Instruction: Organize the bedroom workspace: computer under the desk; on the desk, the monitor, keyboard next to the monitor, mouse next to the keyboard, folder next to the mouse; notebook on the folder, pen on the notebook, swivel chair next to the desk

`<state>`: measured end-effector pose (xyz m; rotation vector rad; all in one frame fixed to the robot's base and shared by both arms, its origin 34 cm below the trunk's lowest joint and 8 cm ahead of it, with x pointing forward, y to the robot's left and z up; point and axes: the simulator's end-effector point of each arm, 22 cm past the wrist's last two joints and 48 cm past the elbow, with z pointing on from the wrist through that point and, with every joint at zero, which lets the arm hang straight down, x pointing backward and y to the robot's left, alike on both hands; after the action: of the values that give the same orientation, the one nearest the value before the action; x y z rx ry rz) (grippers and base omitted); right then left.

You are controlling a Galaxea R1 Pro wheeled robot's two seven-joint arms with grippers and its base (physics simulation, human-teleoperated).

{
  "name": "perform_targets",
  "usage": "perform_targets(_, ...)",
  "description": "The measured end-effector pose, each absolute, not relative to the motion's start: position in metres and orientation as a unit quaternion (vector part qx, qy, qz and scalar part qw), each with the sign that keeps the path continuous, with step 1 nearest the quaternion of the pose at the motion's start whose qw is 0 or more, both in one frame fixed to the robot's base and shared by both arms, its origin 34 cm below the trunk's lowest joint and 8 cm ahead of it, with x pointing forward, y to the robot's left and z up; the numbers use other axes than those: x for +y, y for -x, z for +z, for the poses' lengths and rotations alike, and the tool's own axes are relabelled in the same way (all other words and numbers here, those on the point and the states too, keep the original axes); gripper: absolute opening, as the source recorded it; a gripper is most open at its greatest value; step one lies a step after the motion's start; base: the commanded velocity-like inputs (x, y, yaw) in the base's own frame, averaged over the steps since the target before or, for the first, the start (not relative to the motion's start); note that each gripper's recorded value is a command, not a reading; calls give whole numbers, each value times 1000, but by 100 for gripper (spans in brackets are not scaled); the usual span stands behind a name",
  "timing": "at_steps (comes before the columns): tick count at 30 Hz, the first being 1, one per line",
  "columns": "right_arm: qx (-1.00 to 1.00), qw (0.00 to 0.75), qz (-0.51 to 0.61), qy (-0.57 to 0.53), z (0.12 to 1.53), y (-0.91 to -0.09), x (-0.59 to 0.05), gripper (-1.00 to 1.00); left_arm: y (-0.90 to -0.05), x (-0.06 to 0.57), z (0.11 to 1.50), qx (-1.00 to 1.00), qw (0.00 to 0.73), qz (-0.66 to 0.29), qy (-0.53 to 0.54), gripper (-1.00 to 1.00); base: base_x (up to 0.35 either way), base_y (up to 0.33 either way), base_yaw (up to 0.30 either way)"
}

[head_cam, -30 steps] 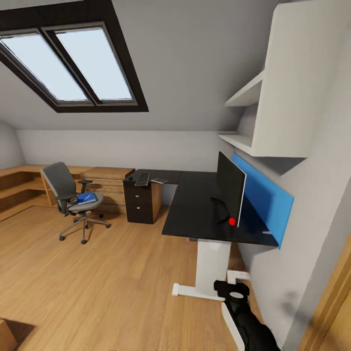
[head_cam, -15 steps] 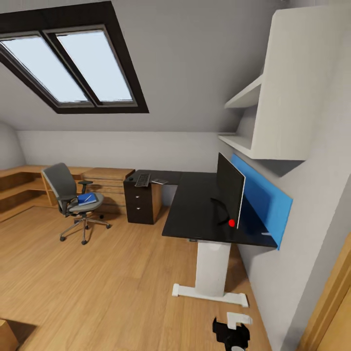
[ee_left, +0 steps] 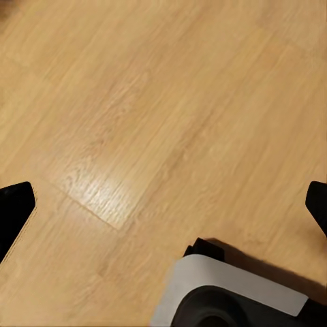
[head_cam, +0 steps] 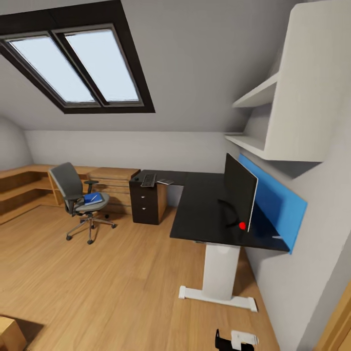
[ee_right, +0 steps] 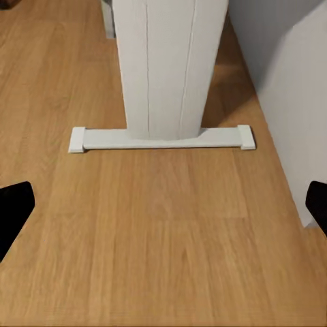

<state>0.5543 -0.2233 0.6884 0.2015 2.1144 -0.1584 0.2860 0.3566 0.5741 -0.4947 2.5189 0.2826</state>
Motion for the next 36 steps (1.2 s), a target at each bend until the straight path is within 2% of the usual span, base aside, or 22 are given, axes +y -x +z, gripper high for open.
perform_targets(7,869,483,-63,-82,687,-554,-221,100,-285,356,573,938,274,105,182,100,195,271,193)
perform_targets(21,871,486,-34,-61,686,-556,-205,100,-284,354,573,939,273,104,182,100,216,271,29)
perform_targets(36,875,482,-32,-40,682,-551,-200,100,-282,355,572,940,269,105,182,100,253,250,229)
